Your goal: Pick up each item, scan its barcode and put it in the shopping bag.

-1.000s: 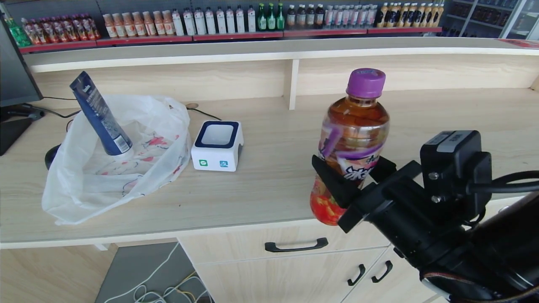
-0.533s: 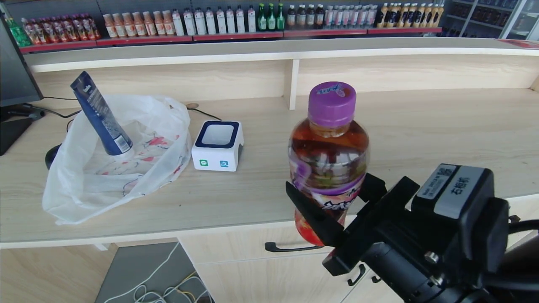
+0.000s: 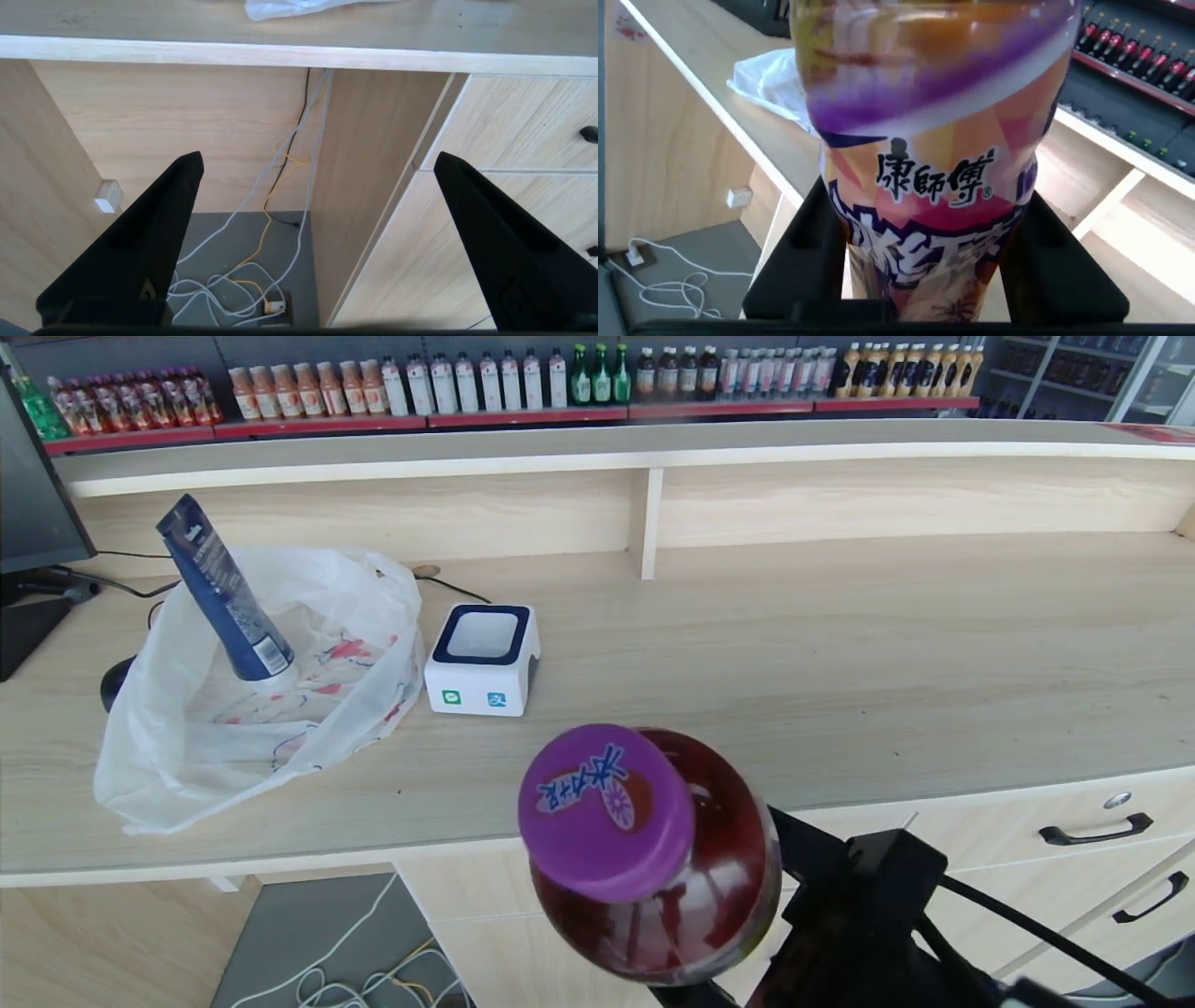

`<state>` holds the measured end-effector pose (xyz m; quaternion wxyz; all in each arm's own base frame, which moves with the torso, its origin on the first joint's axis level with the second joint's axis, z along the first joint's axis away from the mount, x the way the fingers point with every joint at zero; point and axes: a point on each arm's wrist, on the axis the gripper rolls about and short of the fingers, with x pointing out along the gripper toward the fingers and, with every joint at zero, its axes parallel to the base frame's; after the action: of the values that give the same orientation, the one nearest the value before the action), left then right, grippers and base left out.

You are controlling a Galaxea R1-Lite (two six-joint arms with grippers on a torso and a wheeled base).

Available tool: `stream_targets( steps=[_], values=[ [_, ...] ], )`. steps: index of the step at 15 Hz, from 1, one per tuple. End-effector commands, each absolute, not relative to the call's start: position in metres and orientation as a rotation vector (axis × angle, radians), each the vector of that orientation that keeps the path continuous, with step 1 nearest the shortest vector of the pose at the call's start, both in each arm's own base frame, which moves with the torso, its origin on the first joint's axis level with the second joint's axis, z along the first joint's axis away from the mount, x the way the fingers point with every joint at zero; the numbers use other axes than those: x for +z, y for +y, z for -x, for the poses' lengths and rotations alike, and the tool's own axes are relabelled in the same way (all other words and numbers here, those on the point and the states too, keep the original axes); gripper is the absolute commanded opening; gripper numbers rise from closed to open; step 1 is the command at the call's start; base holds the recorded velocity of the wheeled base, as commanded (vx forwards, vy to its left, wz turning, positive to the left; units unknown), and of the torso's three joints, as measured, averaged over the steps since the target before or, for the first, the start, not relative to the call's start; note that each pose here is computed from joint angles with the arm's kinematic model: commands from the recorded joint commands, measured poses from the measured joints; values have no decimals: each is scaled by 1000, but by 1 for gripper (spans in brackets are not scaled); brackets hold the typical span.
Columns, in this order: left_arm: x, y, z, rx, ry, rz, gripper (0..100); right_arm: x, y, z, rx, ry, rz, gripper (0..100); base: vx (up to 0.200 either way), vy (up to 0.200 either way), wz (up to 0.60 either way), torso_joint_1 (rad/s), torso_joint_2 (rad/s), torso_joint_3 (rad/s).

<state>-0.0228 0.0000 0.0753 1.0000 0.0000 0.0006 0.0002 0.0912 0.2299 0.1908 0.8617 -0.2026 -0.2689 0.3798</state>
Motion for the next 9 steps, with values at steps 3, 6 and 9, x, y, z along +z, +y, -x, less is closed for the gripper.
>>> stream_targets(
  steps=[3,6,9],
  values=[
    [75,0,23,2,0,0,100,189,230,-86,871,-637,490,0,0,0,0,0,0,0],
    [75,0,23,2,2,0,100,191,232,-85,905,-728,566,0,0,0,0,0,0,0],
    [75,0,23,2,2,0,100,191,232,-85,867,-786,664,0,0,0,0,0,0,0]
  ],
)
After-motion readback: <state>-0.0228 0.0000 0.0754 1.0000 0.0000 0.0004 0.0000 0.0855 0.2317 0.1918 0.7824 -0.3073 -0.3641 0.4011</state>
